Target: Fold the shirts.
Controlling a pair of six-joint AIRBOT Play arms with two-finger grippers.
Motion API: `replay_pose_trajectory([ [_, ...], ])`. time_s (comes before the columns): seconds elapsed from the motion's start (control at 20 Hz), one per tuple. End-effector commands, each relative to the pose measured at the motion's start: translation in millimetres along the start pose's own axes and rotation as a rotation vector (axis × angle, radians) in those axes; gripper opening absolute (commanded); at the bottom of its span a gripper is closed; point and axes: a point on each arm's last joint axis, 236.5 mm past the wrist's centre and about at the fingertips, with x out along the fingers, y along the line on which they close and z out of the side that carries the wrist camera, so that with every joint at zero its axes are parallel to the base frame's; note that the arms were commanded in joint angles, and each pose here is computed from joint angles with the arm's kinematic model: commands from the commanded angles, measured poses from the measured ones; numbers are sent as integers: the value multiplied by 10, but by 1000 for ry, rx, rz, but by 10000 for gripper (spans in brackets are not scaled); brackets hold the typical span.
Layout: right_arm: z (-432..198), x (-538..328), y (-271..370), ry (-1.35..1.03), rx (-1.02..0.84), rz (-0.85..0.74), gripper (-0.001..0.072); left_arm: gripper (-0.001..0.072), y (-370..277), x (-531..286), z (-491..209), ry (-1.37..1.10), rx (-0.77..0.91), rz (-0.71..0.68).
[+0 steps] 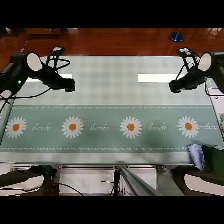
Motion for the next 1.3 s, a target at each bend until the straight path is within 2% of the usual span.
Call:
replay_pose_trajectory([
  [0.0,21,0,2,-8,-2,-1,485,559,0,2,50,-21,1,2],
  [1.25,20,0,-5,-7,-3,-4,486,559,6,50,35,-9,0,2],
])
